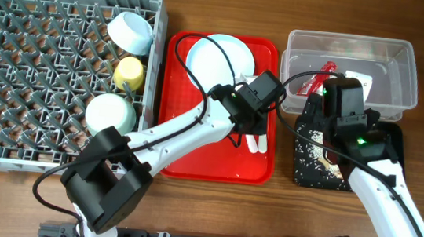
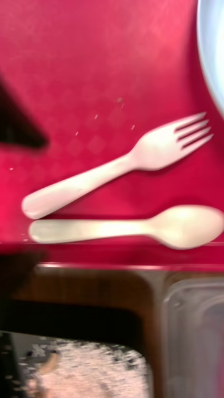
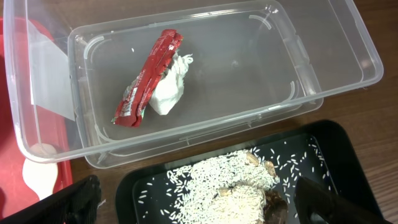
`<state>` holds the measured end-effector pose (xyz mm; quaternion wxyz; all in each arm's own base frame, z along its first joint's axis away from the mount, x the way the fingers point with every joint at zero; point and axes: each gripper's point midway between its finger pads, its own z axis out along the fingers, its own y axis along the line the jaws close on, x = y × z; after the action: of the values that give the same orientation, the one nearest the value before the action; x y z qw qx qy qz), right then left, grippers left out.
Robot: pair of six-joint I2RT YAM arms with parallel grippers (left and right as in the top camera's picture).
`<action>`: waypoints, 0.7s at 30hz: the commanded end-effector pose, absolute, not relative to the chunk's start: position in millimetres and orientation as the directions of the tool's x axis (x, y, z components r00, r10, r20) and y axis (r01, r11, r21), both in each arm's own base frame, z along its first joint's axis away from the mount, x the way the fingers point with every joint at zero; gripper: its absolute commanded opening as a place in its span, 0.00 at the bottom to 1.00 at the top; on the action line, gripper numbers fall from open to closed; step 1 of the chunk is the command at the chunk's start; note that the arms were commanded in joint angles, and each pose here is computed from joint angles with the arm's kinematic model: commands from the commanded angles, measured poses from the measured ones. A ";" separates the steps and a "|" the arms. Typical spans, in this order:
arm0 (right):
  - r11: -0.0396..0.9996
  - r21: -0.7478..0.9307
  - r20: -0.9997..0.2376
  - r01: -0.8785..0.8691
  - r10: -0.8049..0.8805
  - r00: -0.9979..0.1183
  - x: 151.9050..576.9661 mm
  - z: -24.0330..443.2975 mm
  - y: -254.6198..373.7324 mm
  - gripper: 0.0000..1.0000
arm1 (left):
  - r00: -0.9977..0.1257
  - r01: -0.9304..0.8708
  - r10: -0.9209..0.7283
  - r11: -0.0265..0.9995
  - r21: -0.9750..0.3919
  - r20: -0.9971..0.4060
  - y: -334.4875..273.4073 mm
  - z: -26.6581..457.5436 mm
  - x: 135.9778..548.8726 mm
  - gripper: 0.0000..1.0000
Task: Sort waste into correct bins and load items into the dishwasher rack
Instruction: 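Lower the left gripper and grasp the white fork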
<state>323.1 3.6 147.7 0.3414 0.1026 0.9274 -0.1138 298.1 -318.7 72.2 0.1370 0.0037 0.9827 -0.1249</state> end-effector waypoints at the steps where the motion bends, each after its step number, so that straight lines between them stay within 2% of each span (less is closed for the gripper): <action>1: 0.948 -0.148 -0.668 0.280 0.113 -0.736 325.1 152.4 1.0 1.00 | -0.919 -0.194 -0.248 0.961 -0.198 -0.305 -297.0 54.0 310.5 0.28; 4: 0.948 -0.148 -0.668 0.281 0.114 -0.736 325.1 152.4 1.0 1.00 | -0.873 -0.294 -0.345 0.936 -0.194 -0.345 -289.1 42.0 320.0 0.36; 6: 0.948 -0.148 -0.668 0.280 0.113 -0.736 325.1 152.4 1.0 1.00 | -0.861 -0.302 -0.353 0.934 -0.193 -0.365 -290.6 33.6 326.6 0.52; 7: 0.948 -0.148 -0.668 0.280 0.113 -0.736 325.1 152.4 1.0 1.00 | -0.860 -0.301 -0.356 0.932 -0.201 -0.366 -294.6 26.7 329.9 0.53; 13: 0.948 -0.148 -0.668 0.280 0.114 -0.736 325.2 152.5 1.0 1.00 | -0.844 -0.297 -0.374 0.923 -0.247 -0.385 -307.6 8.9 345.1 0.50; 21: 0.948 -0.148 -0.668 0.280 0.114 -0.736 325.2 152.5 1.0 0.99 | -0.849 -0.327 -0.380 0.924 -0.200 -0.369 -301.6 -24.3 344.3 0.44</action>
<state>323.1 3.6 147.7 0.3414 0.1026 0.9274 -0.1138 348.1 -314.4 10.0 0.2208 -0.1719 0.9548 -0.0998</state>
